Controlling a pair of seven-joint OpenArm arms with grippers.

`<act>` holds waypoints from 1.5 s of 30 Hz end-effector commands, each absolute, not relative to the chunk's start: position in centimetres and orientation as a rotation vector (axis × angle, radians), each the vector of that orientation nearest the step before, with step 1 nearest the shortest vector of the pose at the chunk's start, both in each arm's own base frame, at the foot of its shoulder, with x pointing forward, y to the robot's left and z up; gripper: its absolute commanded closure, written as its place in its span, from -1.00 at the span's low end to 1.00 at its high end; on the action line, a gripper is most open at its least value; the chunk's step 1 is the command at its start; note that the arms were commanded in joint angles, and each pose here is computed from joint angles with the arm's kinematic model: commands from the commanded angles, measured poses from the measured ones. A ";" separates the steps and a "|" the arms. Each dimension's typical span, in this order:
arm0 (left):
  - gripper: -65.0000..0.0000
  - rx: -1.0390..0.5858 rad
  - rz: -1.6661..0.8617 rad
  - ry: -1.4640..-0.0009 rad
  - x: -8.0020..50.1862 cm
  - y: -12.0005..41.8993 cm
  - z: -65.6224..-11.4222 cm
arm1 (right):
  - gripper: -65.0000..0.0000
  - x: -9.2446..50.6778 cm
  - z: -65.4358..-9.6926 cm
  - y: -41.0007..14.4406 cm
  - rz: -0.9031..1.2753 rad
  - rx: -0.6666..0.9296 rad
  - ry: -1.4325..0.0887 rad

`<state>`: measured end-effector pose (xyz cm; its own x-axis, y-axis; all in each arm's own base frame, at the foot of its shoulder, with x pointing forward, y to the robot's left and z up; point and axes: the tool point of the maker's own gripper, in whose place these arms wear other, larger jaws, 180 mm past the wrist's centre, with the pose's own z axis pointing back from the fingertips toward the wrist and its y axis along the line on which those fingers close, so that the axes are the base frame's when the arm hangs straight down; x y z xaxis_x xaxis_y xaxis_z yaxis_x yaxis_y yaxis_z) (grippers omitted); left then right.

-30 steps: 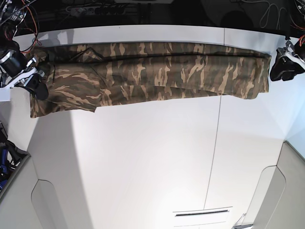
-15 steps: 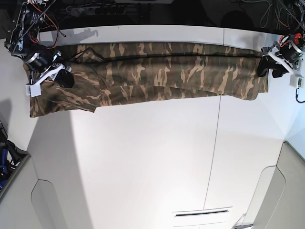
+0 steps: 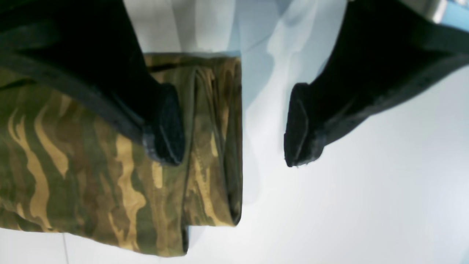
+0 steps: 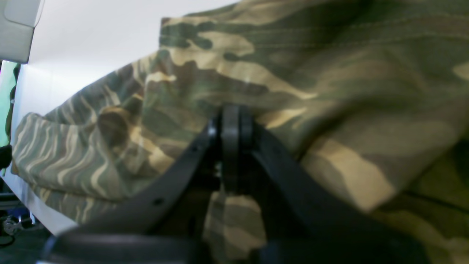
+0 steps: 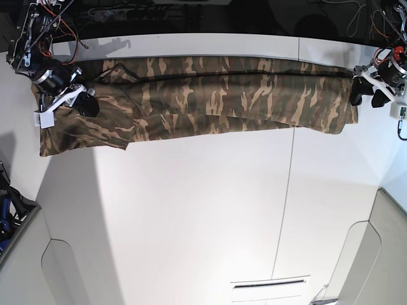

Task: Fold the T-shirt properly
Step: 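Grasp the ends of the folded strip with both grippers, then fold the strip end held by the left gripper toward the right gripper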

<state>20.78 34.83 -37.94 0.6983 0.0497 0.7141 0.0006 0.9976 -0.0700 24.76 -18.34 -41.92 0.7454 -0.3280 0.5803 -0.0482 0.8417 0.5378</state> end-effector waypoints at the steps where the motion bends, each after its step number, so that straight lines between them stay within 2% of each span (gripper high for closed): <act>1: -0.40 -0.064 0.012 -0.835 21.5 35.2 -36.9 | 1.00 25.3 -41.1 -18.8 -0.151 0.560 -0.753; 13: -0.40 -0.100 0.076 -0.787 20.2 35.5 -39.0 | 1.00 25.4 -40.9 -18.7 -0.156 0.571 -0.759; 19: -0.40 -0.203 0.051 -0.703 19.7 32.2 -41.3 | 1.00 25.3 -40.8 -18.3 -0.160 0.595 -0.750; 26: -0.39 -0.247 0.033 -0.684 19.6 30.2 -42.2 | 1.00 25.1 -41.0 -18.2 -0.154 0.595 -0.732; 28: -0.24 -0.263 0.044 -0.695 19.8 30.1 -42.0 | 1.00 25.1 -41.0 -18.2 -0.156 0.599 -0.734; 29: -0.07 -0.270 0.048 -0.700 19.8 30.0 -41.9 | 1.00 25.1 -40.9 -18.2 -0.158 0.602 -0.736; 33: 0.92 -0.295 0.065 -0.720 20.1 29.7 -41.5 | 1.00 25.3 -40.6 -18.0 -0.167 0.624 -0.748; 34: 1.00 -0.294 0.065 -0.721 20.2 29.7 -41.5 | 1.00 25.3 -40.4 -17.9 -0.172 0.633 -0.753; 40: 1.00 -0.284 0.070 -0.775 22.0 30.3 -40.3 | 1.00 26.0 -38.8 -17.7 -0.174 0.671 -0.802; 45: 1.00 -0.249 0.074 -0.835 23.6 31.7 -38.1 | 1.00 26.4 -36.7 -19.0 -0.150 0.627 -0.851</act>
<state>22.39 31.07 -39.89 0.7127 0.1791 0.6782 0.0125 0.9634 -0.2677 25.54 -18.56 -38.15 0.6975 -0.3631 0.6178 -0.0911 0.8102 0.5791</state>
